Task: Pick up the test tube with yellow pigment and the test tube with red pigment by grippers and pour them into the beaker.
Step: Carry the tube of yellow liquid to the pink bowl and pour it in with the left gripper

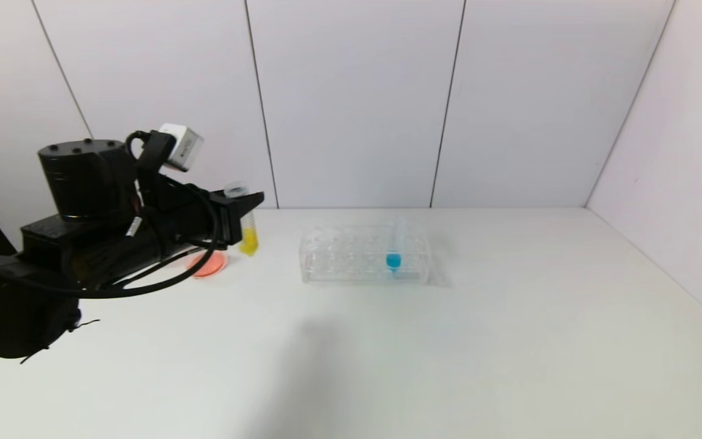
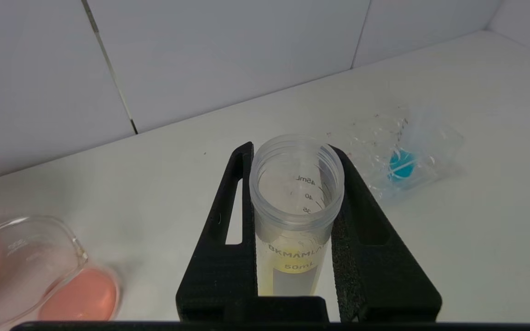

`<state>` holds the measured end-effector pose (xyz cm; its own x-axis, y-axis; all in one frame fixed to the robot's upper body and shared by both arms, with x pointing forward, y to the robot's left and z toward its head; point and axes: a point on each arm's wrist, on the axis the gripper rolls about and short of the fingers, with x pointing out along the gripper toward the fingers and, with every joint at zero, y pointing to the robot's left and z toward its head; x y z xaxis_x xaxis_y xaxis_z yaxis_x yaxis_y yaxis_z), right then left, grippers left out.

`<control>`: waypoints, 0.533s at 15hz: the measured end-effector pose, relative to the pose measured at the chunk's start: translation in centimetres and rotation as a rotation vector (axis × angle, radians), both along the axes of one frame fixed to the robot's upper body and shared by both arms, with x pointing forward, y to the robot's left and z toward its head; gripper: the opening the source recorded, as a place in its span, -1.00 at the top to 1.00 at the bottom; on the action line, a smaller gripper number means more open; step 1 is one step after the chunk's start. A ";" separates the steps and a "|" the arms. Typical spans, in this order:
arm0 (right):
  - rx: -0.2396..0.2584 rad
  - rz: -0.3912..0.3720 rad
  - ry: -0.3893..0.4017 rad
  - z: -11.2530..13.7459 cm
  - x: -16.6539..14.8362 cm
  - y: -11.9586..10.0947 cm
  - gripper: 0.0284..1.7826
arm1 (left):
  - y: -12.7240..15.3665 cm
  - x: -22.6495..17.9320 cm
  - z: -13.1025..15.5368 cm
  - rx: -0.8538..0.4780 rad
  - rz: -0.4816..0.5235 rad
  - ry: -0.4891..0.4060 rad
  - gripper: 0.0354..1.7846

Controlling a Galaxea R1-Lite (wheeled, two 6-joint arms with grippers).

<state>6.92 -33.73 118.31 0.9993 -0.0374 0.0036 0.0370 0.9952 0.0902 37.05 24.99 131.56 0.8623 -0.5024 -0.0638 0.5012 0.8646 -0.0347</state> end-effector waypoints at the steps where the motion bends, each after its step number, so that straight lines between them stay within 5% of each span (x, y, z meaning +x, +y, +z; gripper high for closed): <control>1: 0.000 0.000 0.000 0.0 0.0 0.0 -0.92 | 1.3 -0.4 0.1 0.002 -0.011 0.013 0.51; 8: 0.000 0.000 0.000 0.0 0.0 0.0 -0.92 | 12.4 -0.7 1.0 0.019 -0.072 0.032 0.51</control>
